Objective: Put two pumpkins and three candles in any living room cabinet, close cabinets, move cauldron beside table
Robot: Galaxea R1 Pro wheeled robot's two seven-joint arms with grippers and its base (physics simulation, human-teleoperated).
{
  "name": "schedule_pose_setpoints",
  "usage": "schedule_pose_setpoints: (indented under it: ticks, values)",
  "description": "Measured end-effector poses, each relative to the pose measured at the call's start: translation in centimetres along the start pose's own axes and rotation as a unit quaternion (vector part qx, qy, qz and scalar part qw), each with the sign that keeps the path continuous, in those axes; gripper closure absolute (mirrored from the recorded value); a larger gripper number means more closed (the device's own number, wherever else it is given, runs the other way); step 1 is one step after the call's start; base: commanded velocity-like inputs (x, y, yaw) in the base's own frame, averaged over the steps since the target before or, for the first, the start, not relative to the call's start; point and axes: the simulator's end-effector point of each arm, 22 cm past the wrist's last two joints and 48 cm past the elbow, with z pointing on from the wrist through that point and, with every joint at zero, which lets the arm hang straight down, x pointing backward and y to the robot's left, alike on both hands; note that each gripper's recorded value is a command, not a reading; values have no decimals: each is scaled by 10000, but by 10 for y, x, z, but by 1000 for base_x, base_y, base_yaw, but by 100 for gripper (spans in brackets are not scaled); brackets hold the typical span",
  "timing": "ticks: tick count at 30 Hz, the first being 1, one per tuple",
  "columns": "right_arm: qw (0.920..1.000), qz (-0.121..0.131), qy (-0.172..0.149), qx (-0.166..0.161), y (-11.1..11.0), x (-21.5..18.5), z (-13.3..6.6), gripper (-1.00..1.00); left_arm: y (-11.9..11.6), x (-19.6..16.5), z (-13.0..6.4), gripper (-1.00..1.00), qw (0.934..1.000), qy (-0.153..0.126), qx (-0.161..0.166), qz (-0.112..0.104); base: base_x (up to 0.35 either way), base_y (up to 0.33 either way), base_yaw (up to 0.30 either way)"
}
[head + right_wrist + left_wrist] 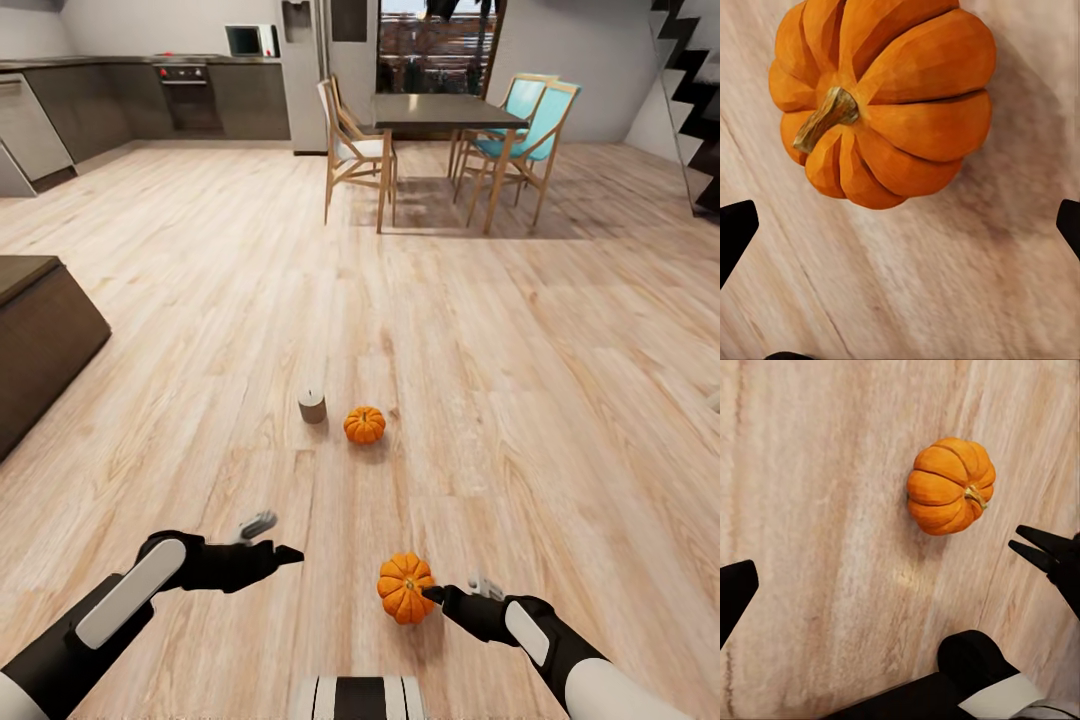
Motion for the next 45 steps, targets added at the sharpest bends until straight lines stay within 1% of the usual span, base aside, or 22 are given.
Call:
schedule_pose_setpoints:
  ticks: [4,9,14,19,25,34,41,45]
  values:
    - [10000,35,46,31,-6,4,5,-100,3,4,3,-100,9999,73,48,-66,0,0,0]
    - [9999,-22,-147,-4,-4,-4,5,-100,2,6,3,-100,9999,85,67,-69,0,0,0]
    - [9994,-50,-212,-260,7,-8,4,-100,2,6,3,-100,9999,83,65,-71,0,0,0]
    - [9991,-60,-231,-355,10,-9,3,-100,3,6,3,-100,9999,79,53,-73,0,0,0]
    - [9988,-90,-309,-359,10,-12,3,-100,6,6,3,-100,9999,84,25,-89,60,43,0]
    - [9988,-90,-328,-360,10,-13,2,-100,5,7,4,-100,9999,91,34,-91,6,4,0]
    - [9992,-23,-297,-268,-5,-9,8,-100,13,12,13,-100,9997,202,9,-169,0,0,0]
    - [9992,11,-304,-268,-8,-9,10,-100,16,14,16,-100,9995,234,5,-191,0,0,0]
